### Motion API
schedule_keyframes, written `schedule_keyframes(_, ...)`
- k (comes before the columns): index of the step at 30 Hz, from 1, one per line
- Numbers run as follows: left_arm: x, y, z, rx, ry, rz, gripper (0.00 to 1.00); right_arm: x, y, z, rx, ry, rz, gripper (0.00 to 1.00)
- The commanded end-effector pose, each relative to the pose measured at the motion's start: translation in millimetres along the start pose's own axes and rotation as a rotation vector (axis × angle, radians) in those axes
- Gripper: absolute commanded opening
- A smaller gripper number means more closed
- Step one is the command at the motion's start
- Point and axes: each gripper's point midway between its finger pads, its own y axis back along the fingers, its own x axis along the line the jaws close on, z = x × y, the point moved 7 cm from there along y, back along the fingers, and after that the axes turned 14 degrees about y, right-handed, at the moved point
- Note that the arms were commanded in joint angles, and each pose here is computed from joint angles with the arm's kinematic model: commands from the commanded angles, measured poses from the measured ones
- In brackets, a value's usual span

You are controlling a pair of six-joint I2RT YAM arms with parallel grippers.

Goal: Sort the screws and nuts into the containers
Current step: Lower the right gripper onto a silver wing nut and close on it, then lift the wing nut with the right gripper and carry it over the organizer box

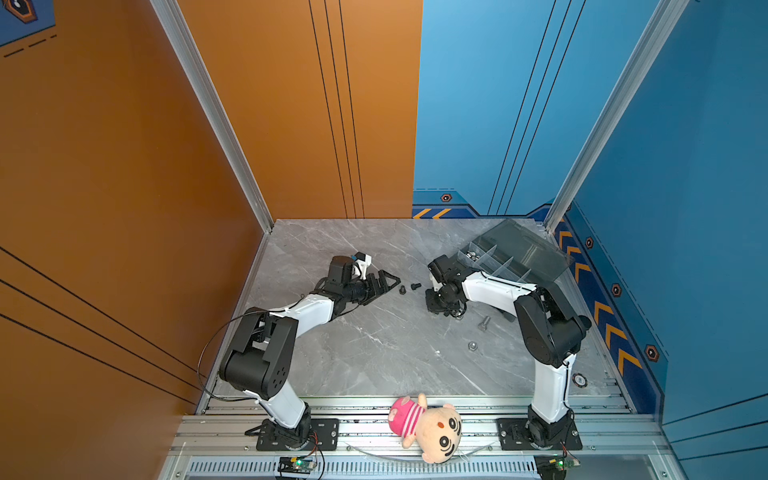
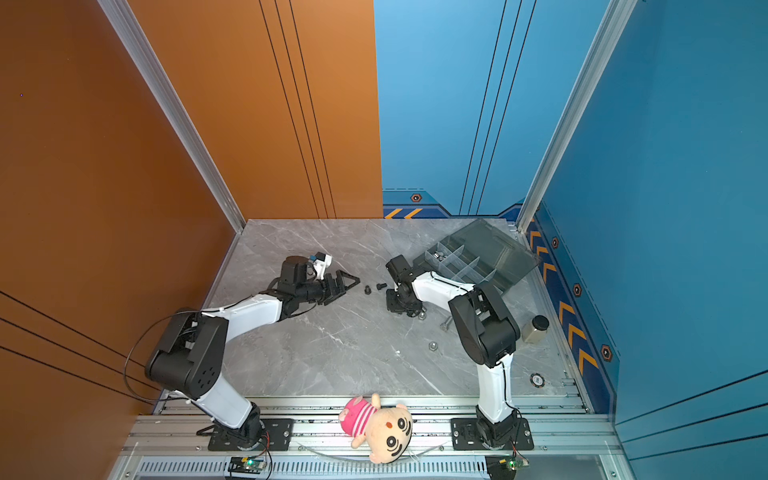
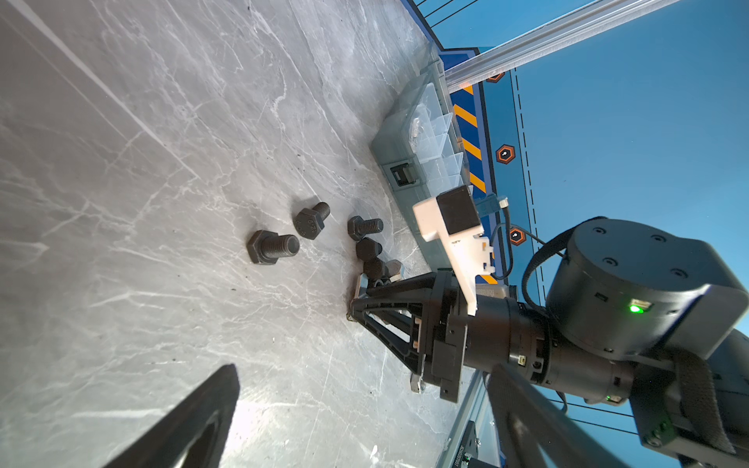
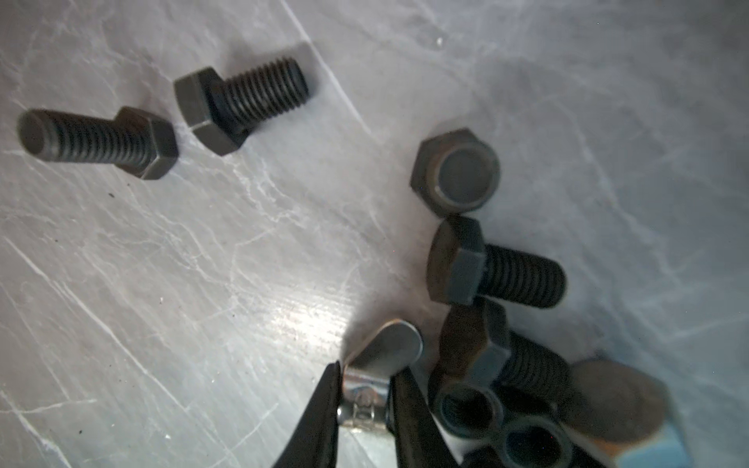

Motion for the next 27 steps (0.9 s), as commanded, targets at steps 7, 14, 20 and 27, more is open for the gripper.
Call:
schedule_keyframes(7,4,0,0,0.006,0.004,-0.007,0.98,-4,-12,-12,0.054,0.008,-0.015,0.0)
schedule_keyframes(14,2,0,0,0.009,0.005,-0.014,0.98,0,31,11,-0.121,0.038,0.17,0.0)
schedule_keyframes(20,0,-1,1,0.012,0.007,-0.024,0.98,-15,75,33,-0.256,0.03,0.292,0.0)
schedule_keyframes(27,-1,-1,2,0.013,0.01,-0.036,0.98,-67,113,56,-0.363,-0.031,0.237,0.0)
